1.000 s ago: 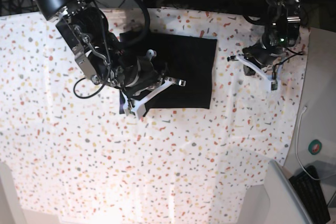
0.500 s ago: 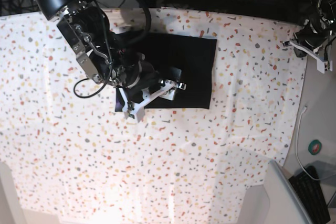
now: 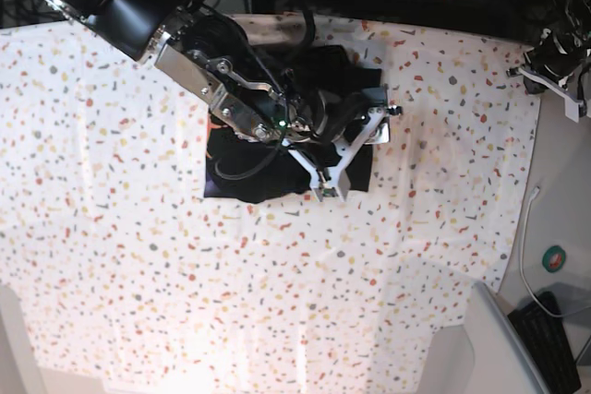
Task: Layout the t-shirt on the table in an organized manner, then fold the t-shirt properly
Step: 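Press and smooth the folded stack with the right gripper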
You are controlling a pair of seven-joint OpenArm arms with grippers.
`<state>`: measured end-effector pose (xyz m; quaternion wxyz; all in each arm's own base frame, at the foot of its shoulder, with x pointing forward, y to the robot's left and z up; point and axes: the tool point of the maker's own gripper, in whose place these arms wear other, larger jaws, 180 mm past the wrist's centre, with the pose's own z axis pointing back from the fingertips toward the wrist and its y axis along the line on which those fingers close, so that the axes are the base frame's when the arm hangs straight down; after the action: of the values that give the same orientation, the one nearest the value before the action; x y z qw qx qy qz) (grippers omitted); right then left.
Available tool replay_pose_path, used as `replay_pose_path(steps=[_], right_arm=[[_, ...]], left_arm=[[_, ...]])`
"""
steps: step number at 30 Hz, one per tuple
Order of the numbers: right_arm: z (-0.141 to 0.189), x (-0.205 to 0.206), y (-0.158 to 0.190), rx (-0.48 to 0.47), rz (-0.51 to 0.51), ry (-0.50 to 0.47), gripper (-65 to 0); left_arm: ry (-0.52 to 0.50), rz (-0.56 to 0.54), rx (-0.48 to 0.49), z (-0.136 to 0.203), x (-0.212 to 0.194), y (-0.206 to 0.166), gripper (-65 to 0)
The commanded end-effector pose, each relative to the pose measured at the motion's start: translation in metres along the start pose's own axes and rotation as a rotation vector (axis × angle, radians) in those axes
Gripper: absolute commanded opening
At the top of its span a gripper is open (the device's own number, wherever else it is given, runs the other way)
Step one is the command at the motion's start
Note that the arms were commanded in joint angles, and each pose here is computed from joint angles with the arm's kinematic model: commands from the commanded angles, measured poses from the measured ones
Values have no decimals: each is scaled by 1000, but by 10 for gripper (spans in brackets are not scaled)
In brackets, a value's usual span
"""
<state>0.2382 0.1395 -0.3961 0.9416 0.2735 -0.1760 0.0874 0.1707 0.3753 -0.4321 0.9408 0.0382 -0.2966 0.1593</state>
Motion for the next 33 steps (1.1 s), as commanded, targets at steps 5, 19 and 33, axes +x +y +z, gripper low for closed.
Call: replay_pose_path(steps=[5,19,33], right_arm=[[36,29,50,123,175,-111,-218],[50,56,-87,-218,-22,-319,-650],[75,-13,-67,-282,127,-348,-650]], left_arm=[[-22,22,11,-5,10,9,-650],[8,13,15,-5,-2,11,-650],[0,-201,-160,8,-38,7,-650]])
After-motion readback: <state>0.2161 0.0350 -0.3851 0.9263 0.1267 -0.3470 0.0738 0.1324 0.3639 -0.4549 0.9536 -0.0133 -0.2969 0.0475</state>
